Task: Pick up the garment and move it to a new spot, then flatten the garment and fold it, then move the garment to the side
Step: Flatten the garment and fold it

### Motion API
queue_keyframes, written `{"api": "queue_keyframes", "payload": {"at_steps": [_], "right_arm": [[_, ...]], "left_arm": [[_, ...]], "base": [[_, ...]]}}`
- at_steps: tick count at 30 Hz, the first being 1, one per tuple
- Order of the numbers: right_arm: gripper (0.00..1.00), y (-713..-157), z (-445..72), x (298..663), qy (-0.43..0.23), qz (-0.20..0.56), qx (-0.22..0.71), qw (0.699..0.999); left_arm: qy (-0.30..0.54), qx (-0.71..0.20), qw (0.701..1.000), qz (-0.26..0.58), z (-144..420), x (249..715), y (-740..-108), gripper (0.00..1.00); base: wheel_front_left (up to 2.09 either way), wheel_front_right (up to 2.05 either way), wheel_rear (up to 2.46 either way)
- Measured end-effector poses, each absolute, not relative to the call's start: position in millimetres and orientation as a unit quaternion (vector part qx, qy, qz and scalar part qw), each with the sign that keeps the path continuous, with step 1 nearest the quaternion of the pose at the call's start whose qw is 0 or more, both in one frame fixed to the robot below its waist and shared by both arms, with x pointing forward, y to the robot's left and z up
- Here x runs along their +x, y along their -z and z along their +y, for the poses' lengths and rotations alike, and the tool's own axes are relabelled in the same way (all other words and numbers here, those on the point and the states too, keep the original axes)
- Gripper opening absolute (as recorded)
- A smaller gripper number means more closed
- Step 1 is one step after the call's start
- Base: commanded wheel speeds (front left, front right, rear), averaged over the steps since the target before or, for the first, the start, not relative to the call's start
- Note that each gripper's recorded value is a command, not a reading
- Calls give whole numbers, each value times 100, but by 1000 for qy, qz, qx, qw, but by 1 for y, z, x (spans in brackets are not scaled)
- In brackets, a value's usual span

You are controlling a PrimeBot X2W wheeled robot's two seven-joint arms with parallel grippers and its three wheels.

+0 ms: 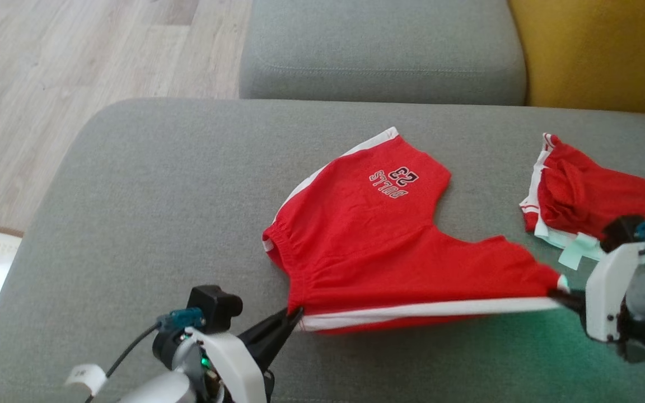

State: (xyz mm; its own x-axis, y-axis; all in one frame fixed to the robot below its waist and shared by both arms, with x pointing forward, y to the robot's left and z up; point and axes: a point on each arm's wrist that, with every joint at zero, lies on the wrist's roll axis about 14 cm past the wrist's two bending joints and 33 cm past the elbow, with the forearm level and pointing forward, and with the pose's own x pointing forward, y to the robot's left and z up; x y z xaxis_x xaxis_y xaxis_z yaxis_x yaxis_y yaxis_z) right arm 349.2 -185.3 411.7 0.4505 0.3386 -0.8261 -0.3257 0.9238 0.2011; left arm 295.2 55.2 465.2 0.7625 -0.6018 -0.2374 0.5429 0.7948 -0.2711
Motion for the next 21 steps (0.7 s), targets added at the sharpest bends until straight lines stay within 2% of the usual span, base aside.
{"api": "queue_keyframes", "payload": {"at_steps": [7,14,21], "right_arm": [[0,-426,-173,375,-208,457,-13,865],[0,-462,-150,442,-223,399,-45,888],[0,-461,-123,500,-231,412,-74,878]], "left_arm": [[281,-111,943,142,65,306,-478,0],[253,-118,953,120,82,338,-493,0],[223,-135,959,110,94,373,-494,0]], "base": [[0,0,0],[0,0,0],[0,0,0]]}}
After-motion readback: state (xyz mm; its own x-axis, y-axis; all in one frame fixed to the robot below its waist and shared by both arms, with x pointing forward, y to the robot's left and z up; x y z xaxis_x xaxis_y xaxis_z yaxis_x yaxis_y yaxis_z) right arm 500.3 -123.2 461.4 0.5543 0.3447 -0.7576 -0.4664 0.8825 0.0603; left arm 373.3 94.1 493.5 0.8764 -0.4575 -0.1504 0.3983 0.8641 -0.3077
